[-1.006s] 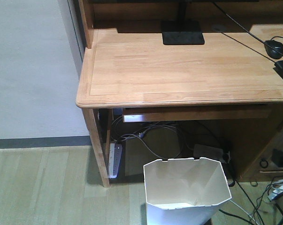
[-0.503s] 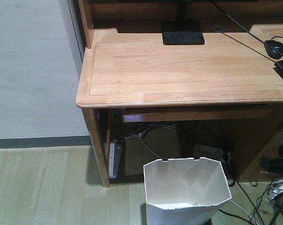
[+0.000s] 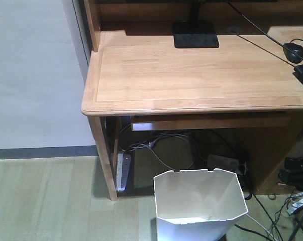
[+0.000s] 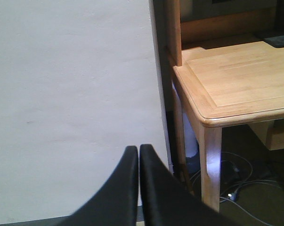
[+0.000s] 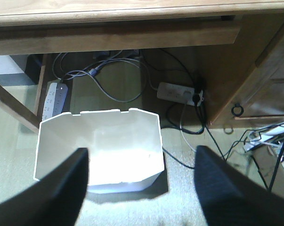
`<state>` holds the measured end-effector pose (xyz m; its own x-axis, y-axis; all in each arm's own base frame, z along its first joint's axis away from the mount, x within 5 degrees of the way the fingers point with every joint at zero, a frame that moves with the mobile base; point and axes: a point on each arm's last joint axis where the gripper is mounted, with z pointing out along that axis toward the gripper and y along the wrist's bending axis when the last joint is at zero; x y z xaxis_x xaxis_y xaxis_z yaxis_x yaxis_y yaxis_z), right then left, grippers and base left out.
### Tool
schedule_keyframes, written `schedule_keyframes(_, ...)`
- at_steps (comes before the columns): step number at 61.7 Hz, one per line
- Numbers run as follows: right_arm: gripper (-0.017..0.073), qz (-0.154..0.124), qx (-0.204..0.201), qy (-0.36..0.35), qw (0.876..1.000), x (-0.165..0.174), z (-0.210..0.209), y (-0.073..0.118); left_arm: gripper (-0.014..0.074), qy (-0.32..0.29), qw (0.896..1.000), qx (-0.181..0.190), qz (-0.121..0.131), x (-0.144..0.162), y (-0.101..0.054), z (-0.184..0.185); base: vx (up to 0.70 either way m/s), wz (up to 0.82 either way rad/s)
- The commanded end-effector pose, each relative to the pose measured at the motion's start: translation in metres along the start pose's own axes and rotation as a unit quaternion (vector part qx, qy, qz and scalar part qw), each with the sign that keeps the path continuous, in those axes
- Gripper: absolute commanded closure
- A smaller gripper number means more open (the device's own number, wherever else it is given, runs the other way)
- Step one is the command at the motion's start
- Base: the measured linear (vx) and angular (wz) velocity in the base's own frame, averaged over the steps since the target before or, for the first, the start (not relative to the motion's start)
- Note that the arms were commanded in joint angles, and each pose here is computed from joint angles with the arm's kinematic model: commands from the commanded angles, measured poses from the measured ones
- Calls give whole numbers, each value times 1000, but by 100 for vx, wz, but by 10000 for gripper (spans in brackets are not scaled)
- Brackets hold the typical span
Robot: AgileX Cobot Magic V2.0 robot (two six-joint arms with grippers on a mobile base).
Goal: Move trash bin to bedside with robot
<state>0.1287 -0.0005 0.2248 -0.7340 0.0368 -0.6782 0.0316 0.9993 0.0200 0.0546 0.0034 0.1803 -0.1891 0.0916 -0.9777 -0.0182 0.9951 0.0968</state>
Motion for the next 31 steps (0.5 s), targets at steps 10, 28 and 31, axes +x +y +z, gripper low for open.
schedule_keyframes(10, 37, 1, 5, 41, 999, -39, 15, 1, 599, -28, 1000, 6, -5, 2, -2, 2, 0, 0)
schedule_keyframes(28, 37, -11, 10, 142, 990, -67, 76, 2, 599, -28, 1000, 6, -5, 2, -2, 2, 0, 0)
schedule_keyframes(31, 39, -15, 11, 156, 988, -69, 88, 2, 599, -28, 1000, 6, -5, 2, -2, 2, 0, 0)
